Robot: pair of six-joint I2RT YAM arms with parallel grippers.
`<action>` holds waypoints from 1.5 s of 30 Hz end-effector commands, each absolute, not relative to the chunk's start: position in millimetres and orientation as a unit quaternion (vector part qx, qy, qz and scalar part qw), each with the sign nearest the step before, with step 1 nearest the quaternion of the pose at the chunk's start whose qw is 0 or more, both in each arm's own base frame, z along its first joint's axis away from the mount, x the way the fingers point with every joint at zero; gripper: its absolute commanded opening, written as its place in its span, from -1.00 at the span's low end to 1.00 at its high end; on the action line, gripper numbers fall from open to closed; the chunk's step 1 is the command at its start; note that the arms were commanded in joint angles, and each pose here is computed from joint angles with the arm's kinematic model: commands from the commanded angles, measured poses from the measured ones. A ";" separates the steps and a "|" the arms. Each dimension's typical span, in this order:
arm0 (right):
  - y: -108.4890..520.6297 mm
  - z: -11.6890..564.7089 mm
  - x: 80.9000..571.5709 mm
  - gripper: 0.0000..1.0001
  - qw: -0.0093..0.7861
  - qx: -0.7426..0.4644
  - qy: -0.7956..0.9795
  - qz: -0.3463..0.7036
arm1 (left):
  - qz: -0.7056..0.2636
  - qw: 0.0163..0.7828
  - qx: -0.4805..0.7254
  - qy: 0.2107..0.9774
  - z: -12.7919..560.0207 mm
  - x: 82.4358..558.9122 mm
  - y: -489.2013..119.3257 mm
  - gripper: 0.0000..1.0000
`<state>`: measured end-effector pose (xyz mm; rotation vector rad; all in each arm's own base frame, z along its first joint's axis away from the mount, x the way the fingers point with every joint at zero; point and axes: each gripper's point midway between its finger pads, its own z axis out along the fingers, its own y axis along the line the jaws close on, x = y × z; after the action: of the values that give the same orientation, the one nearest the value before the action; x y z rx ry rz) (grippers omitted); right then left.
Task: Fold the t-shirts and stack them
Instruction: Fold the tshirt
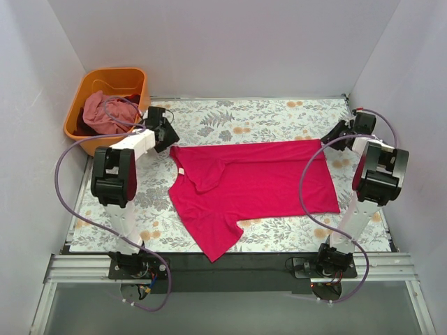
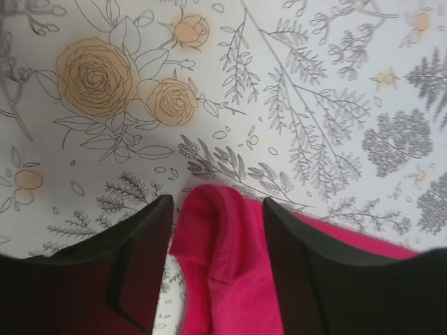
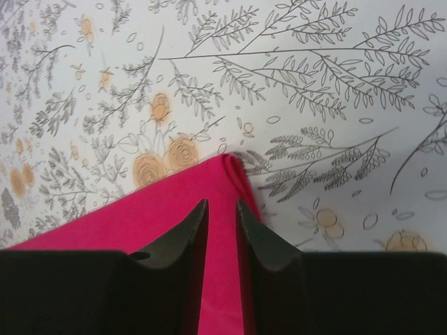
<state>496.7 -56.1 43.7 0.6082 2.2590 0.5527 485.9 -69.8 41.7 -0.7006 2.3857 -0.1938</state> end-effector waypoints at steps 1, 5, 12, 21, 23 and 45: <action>-54.9 100.9 493.3 -0.42 0.415 0.210 0.862 0.202 | -0.086 0.398 -0.254 0.877 120.6 492.5 -66.0 0.10; -39.3 119.1 468.8 -0.42 0.421 0.203 0.857 0.216 | -0.097 0.430 -0.233 0.867 158.4 471.4 -78.5 0.31; -23.8 88.3 432.4 -0.49 0.382 0.210 0.870 0.231 | -0.130 0.433 -0.197 0.870 173.9 400.3 -107.6 0.28; -41.6 48.4 426.0 -0.53 0.364 0.241 0.868 0.235 | -0.162 0.362 -0.189 0.898 132.5 315.7 -121.0 0.12; -51.0 40.9 426.2 -0.53 0.360 0.251 0.868 0.232 | -0.162 0.350 -0.188 0.903 123.6 305.4 -120.4 0.12; 104.4 108.5 386.8 -0.19 0.369 0.083 0.862 0.337 | -0.186 0.227 -0.152 0.944 58.0 282.5 -171.2 0.01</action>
<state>397.4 70.0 101.7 0.3056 2.2236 0.7851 279.1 -161.4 57.7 -0.4285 2.6110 -0.4794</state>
